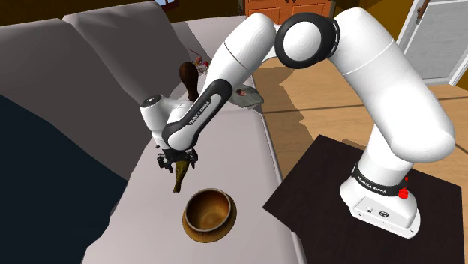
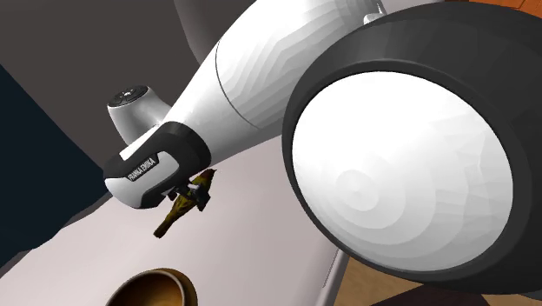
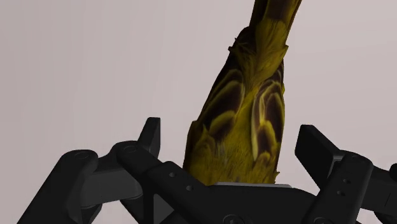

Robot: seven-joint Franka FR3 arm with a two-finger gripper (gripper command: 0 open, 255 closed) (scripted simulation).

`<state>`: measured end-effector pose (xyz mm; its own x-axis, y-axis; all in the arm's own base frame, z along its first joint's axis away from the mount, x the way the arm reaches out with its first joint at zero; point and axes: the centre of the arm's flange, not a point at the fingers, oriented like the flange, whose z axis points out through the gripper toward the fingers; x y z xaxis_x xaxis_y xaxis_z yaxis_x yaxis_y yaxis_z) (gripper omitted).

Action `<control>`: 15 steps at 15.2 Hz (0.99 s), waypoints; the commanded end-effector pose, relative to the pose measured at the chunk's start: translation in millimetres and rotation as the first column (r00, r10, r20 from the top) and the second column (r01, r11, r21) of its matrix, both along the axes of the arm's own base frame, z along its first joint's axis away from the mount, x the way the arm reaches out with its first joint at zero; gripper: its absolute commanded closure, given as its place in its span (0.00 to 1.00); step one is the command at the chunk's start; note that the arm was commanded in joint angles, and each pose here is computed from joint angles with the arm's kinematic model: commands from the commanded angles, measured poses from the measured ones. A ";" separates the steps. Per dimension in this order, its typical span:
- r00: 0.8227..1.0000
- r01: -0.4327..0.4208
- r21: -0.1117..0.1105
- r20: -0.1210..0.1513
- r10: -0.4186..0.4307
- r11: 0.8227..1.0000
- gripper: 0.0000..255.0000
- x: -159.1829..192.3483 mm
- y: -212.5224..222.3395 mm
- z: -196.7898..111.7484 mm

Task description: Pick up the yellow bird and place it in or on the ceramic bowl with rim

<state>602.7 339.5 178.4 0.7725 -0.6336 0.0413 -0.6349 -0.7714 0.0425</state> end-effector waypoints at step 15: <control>1.000 0.000 0.000 0.000 0.000 1.000 1.00 0.1 0.2 -0.6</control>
<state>602.6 340.2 178.1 0.7730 -0.6331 0.0412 -0.6344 -0.7719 0.0415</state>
